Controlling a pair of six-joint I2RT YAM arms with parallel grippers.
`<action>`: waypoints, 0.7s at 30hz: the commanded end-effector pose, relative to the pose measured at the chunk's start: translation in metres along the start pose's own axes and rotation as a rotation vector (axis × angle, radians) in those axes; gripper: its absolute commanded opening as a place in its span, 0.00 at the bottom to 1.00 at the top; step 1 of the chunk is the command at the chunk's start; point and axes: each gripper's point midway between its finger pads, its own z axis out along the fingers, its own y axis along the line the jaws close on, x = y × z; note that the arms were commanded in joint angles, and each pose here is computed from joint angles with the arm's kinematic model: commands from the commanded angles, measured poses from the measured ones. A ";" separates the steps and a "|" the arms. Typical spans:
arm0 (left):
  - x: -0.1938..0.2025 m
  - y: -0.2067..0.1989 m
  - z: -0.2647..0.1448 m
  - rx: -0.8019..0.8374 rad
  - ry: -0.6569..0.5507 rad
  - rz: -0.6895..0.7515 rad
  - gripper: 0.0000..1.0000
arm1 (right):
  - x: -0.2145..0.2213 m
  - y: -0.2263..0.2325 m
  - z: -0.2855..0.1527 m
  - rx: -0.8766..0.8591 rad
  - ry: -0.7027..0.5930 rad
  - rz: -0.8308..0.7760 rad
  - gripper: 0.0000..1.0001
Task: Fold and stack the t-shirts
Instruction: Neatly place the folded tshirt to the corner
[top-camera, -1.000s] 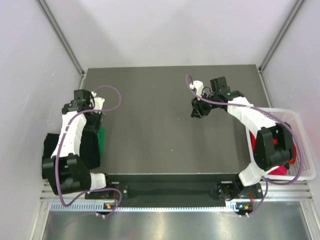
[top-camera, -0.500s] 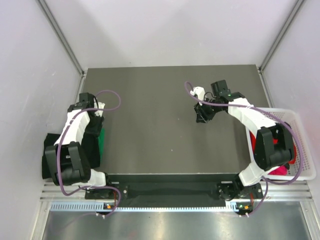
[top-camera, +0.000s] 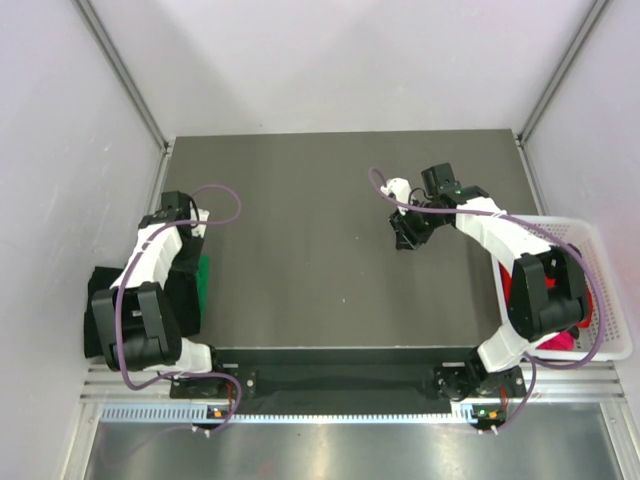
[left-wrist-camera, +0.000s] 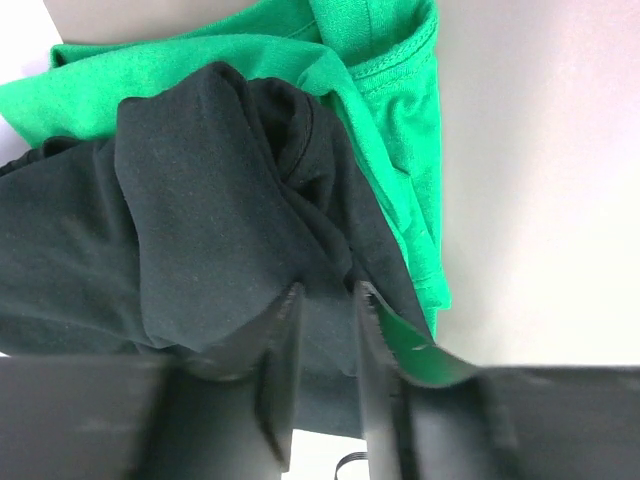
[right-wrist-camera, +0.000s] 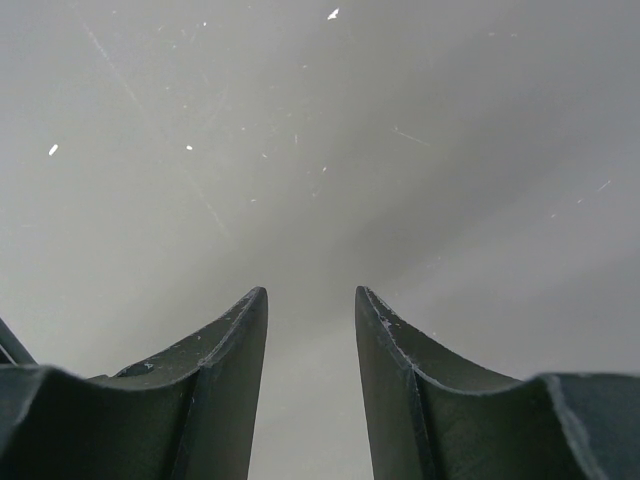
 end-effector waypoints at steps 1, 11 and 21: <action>-0.006 0.002 -0.001 -0.012 -0.014 -0.018 0.35 | -0.008 -0.001 -0.010 0.013 -0.044 -0.025 0.41; -0.003 0.003 0.019 -0.039 0.028 -0.008 0.19 | -0.009 0.004 -0.007 -0.009 -0.069 -0.023 0.41; -0.023 -0.001 -0.024 -0.003 -0.069 -0.010 0.00 | -0.006 0.008 -0.006 -0.017 -0.080 -0.022 0.41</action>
